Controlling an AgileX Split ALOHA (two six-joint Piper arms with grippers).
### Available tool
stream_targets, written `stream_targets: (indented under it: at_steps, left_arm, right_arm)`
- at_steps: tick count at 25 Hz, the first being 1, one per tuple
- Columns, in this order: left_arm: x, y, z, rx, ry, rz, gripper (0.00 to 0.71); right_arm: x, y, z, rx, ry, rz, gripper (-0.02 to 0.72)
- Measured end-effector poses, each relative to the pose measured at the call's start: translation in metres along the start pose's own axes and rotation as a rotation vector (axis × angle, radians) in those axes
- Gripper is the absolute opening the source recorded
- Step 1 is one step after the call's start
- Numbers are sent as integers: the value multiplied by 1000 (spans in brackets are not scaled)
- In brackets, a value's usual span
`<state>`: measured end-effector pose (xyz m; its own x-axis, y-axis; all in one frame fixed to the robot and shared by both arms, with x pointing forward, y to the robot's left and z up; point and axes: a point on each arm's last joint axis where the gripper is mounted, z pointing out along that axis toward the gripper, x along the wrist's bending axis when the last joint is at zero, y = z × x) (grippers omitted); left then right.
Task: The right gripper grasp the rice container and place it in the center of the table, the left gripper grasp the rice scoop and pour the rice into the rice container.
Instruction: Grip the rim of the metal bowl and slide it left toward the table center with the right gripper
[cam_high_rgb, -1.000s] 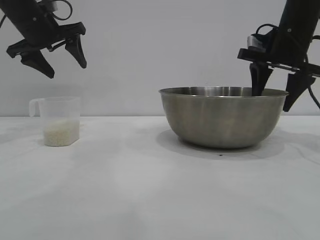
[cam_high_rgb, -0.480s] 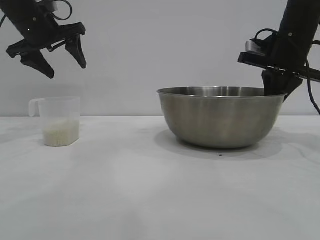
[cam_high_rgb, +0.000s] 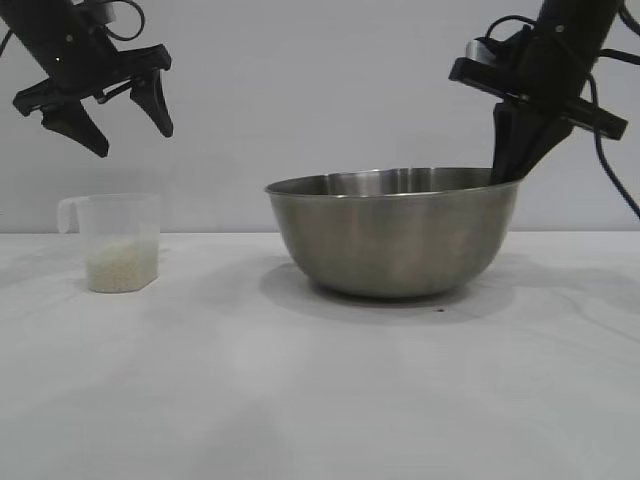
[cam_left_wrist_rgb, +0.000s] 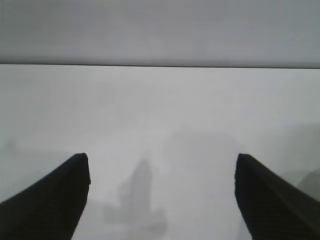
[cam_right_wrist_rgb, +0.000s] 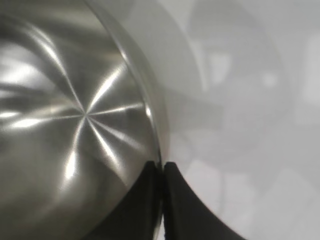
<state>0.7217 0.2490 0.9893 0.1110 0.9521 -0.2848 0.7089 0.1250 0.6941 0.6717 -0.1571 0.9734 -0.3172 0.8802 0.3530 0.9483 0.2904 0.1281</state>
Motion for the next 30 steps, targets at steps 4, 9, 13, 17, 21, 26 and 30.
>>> stream_targets:
  at_steps: [4,9,13,17,21,26,30]
  left_arm:
    - [0,0,0,5,-2,0,550]
    - [0,-2,0,21,-3,9,550]
    - [0,-2,0,23,-3,10,550]
    - [0,-2,0,24,-2,16,550]
    - [0,-2,0,26,-3,16,550]
    - [-1,-3,0,38,-7,19,550]
    - [-1,-4,0,43,-9,19,550]
  right_arm:
    - [1,0,14,31,6,1,0]
    - [0,0,19,42,9,4,0]
    - [-1,0,20,42,9,5,0]
    - [-2,0,22,46,9,7,180]
    - [-2,0,22,46,9,7,337]
    - [-2,0,22,46,9,7,356]
    - [-1,0,18,40,-1,0,356]
